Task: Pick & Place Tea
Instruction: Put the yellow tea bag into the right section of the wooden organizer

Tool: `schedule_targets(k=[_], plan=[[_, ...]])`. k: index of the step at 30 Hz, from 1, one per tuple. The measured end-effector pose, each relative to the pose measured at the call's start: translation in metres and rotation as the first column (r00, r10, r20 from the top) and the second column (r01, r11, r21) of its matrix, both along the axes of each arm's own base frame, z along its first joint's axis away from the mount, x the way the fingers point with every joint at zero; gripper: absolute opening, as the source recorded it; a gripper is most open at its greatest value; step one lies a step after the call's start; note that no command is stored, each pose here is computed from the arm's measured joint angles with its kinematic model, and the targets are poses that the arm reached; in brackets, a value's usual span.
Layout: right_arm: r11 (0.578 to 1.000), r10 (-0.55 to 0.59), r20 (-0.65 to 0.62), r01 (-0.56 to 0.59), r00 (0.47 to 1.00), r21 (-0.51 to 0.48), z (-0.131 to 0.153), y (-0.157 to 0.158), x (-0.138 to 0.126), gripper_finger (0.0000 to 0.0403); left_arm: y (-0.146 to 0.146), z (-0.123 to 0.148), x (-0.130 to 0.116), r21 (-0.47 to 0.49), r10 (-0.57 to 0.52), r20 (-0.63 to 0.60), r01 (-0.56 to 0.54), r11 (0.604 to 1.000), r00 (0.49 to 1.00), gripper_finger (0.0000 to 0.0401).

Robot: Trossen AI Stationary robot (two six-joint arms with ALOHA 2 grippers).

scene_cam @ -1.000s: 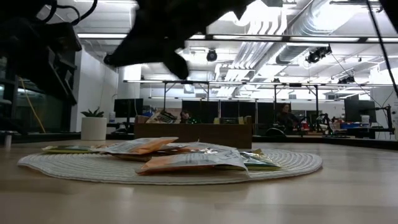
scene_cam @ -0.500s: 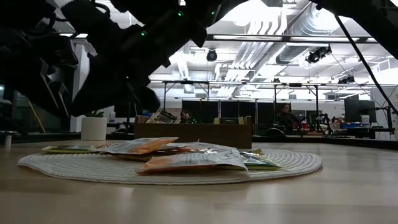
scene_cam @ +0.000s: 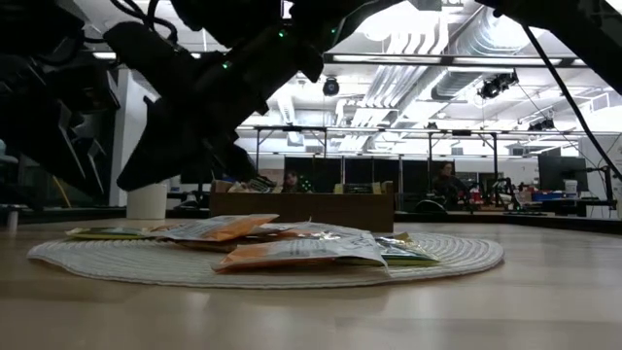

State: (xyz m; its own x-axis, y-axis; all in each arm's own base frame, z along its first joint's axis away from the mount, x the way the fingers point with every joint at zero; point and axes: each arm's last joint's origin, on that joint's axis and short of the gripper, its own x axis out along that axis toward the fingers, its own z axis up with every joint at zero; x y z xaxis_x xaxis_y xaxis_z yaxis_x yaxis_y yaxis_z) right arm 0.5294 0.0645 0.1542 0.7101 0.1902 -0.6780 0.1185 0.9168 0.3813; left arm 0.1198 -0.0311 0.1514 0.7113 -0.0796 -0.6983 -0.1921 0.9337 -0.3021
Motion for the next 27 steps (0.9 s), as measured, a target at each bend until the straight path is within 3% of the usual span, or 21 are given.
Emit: schedule_targets(k=[22,27], plan=[[1.000,0.011,0.011,-0.011,1.000,-0.017,-0.004,-0.005,0.003,0.0000,0.000,0.000,0.000,0.003,0.000,-0.005,0.000,1.000,1.000,0.0204],[1.000,0.009,-0.016,-0.009,1.000,-0.004,-0.020,-0.005,0.005,0.0000,0.000,0.000,0.000,0.002,0.001,-0.005,-0.001,1.000,1.000,0.0204]])
